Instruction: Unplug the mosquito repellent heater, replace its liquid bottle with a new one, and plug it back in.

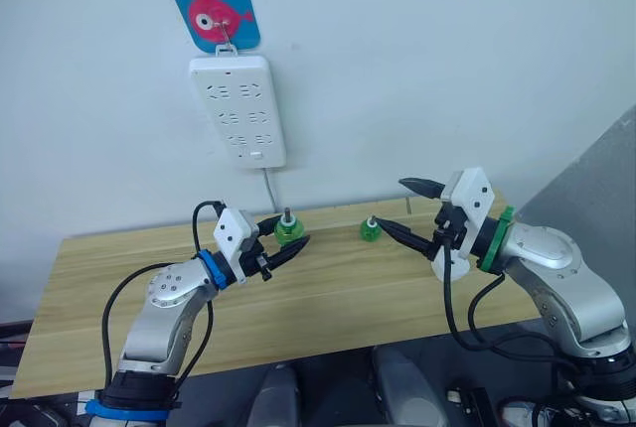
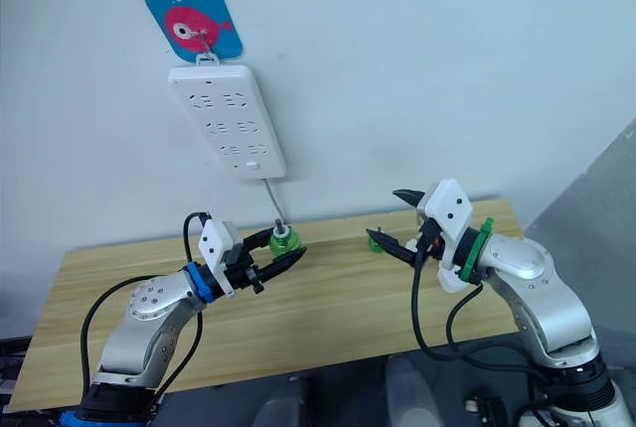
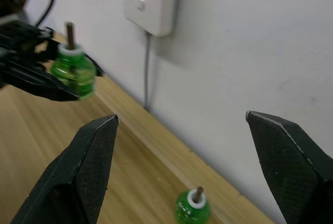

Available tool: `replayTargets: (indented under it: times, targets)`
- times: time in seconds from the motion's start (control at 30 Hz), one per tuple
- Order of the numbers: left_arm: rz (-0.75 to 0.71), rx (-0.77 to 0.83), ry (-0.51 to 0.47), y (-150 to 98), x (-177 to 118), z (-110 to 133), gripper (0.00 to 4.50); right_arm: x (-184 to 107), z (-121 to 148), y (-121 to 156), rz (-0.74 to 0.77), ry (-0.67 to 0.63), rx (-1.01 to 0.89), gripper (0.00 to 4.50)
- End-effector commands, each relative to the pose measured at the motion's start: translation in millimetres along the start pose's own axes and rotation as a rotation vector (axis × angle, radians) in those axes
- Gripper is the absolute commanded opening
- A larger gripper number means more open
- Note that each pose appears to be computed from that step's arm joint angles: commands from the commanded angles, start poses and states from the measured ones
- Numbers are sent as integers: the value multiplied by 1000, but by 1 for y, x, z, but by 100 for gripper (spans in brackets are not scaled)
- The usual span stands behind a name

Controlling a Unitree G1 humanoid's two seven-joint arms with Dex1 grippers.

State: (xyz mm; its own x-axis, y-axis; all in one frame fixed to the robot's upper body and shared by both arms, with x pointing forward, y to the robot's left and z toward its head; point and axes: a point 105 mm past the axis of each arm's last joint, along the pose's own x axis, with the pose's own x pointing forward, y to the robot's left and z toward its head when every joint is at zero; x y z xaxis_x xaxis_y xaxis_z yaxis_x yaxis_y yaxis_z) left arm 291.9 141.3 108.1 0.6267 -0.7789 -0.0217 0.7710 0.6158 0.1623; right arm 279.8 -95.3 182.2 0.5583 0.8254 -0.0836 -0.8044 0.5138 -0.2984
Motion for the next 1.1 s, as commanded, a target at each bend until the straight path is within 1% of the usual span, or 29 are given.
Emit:
replayTargets:
  times: [0.03,0.13,0.27,0.43,0.53,0.63,0.8,0.87,1.1]
  targets:
    - [-29,60,-24,-3,-2,7,224,-1,21,11,78,-39,-55,409]
    - [-53,70,-25,-6,-3,6,224,-2,26,15,117,-37,-61,409]
    - [-73,72,-26,-7,-4,5,224,-5,31,26,206,-23,-74,409]
    - [-159,94,-32,-17,-1,6,224,-5,33,28,251,-2,-86,409]
    - [-235,98,-37,-28,0,11,224,1,33,29,254,-5,-60,409]
    - [-315,93,-46,-38,2,21,224,8,32,36,285,-4,-37,409]
    - [-403,83,-51,-46,10,36,224,21,33,47,334,-15,-11,409]
    - [-426,89,-46,-47,13,40,224,25,34,51,351,-18,-3,409]
    - [-439,106,-51,-42,24,48,224,42,35,57,385,-29,66,409]
